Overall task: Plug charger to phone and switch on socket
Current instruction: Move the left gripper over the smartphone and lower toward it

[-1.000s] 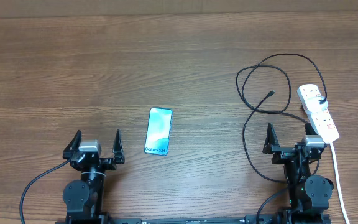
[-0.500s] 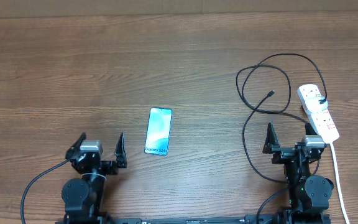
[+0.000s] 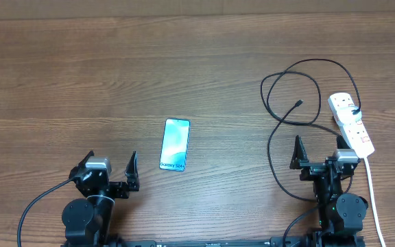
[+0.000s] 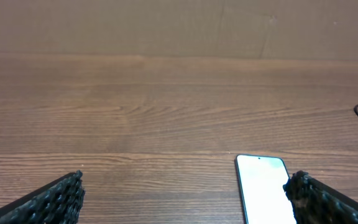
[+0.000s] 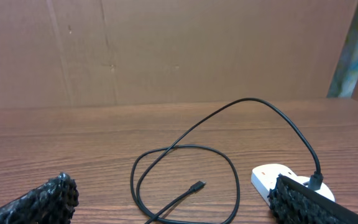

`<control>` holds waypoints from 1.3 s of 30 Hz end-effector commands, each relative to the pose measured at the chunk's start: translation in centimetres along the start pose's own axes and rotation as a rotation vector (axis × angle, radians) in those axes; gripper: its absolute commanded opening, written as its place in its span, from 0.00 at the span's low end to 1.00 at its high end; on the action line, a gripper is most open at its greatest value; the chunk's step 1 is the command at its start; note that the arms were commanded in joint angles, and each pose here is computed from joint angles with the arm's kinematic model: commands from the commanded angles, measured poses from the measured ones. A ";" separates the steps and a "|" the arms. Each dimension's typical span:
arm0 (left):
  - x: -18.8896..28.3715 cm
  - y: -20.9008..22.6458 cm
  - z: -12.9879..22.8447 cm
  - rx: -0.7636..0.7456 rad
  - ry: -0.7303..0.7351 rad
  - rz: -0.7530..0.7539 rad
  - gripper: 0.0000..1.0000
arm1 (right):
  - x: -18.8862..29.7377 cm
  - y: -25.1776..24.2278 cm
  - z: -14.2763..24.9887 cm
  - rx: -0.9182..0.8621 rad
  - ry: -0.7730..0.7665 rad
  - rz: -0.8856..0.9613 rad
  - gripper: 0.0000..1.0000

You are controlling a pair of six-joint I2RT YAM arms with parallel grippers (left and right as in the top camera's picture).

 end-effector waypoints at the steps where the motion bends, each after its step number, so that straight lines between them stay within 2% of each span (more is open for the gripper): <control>1: 0.6 -0.7 -1.4 0.005 -0.033 0.031 1.00 | 0.0 -0.3 0.1 0.005 -0.006 0.014 1.00; 12: 0.0 -0.7 -1.1 0.013 0.039 0.028 1.00 | 0.0 -0.3 0.1 0.005 -0.006 0.014 1.00; 19: -1.1 -0.9 -3.2 0.017 0.134 0.016 1.00 | 0.0 -0.3 0.1 0.005 -0.006 0.014 1.00; 31: -2.5 -3.5 -10.1 0.026 0.432 0.072 1.00 | 0.0 -0.3 0.1 0.005 -0.006 0.014 1.00; 39: -4.2 -7.2 -10.3 -0.021 0.603 0.167 1.00 | 0.0 -0.3 0.1 0.005 -0.006 0.014 1.00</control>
Point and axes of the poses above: each gripper's point midway between its finger pads, its own x axis back along the fingers, its own y axis along the line the jaws close on, z = x × y, the point moved 1 cm from there along x, back along the fingers, and after that the axes turned 5 degrees about x, right-handed, at the moved point
